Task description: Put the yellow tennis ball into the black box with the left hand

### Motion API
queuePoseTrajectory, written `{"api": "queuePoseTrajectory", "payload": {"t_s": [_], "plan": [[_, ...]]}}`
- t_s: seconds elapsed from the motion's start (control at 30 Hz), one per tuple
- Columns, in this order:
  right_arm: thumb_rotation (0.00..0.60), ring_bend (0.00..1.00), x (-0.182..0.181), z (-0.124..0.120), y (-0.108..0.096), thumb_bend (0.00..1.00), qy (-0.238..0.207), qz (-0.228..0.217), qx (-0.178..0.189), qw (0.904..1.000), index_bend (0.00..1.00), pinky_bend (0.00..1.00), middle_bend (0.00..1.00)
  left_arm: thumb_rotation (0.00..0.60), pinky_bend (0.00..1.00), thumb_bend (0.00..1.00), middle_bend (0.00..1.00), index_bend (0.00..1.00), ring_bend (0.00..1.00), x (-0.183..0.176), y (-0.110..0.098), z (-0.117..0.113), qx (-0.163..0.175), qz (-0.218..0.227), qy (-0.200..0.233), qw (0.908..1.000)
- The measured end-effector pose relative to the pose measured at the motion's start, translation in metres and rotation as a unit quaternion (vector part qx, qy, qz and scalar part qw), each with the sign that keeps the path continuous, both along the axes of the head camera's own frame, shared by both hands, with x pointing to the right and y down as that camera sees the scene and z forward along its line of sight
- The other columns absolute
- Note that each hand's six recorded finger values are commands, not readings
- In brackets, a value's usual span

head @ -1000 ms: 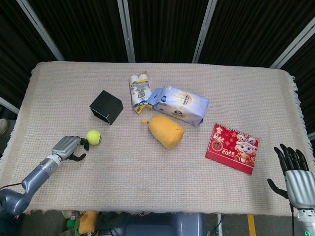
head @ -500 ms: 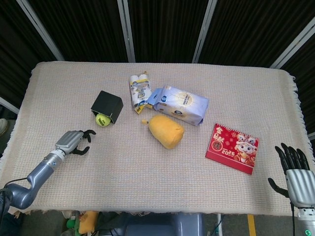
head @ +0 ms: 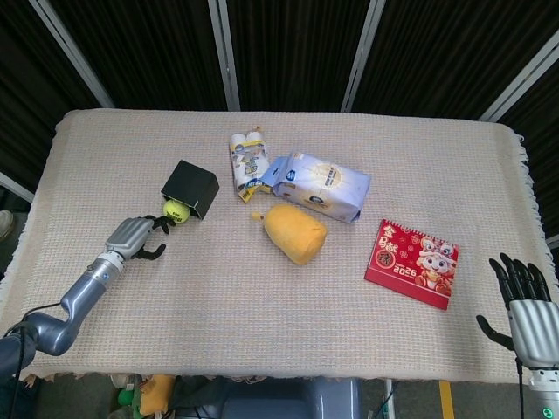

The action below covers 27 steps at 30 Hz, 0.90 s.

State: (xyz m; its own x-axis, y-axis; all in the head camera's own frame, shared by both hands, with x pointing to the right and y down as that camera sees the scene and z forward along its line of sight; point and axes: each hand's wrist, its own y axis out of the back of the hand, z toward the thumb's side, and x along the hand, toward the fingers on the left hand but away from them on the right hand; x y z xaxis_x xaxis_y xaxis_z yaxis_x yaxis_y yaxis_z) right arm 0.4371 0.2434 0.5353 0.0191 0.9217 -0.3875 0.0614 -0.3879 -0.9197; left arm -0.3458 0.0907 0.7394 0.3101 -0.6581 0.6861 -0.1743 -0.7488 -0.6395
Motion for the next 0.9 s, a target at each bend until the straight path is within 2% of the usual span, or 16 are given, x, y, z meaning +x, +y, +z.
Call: {"api": "queuePoseTrajectory", "payload": {"t_s": [0.2, 0.4, 0.63, 0.73, 0.9], "plan": [[0.6, 0.0, 0.0, -0.001, 0.0, 0.28, -0.001, -0.002, 0.0, 1.0, 0.0, 0.0, 0.0, 0.6, 0.26, 0.39, 0.31, 0.16, 0.2, 0.008, -0.011, 0.001, 0.015, -0.003, 0.01, 0.9998], [0.6, 0.0, -0.002, -0.003, 0.003, 0.28, -0.006, -0.005, -0.001, 1.0, 0.0, 0.0, 0.0, 0.6, 0.13, 0.36, 0.24, 0.14, 0.09, 0.012, -0.016, -0.001, 0.026, 0.003, 0.013, 0.9996], [0.6, 0.0, -0.002, -0.002, 0.002, 0.28, -0.007, -0.005, -0.003, 1.0, 0.0, 0.0, 0.0, 0.6, 0.07, 0.32, 0.16, 0.14, 0.02, 0.014, -0.019, -0.006, 0.052, 0.013, 0.012, 0.9985], [0.6, 0.0, -0.002, -0.003, 0.002, 0.28, -0.008, -0.005, -0.001, 1.0, 0.0, 0.0, 0.0, 0.6, 0.03, 0.31, 0.12, 0.15, 0.0, 0.011, -0.018, -0.003, 0.049, 0.015, 0.002, 0.9987], [0.6, 0.0, -0.002, -0.005, 0.003, 0.28, -0.01, -0.006, 0.003, 0.9999, 0.0, 0.0, 0.0, 0.6, 0.01, 0.28, 0.11, 0.14, 0.0, 0.003, -0.016, 0.007, 0.025, 0.009, -0.021, 0.9994]]}}
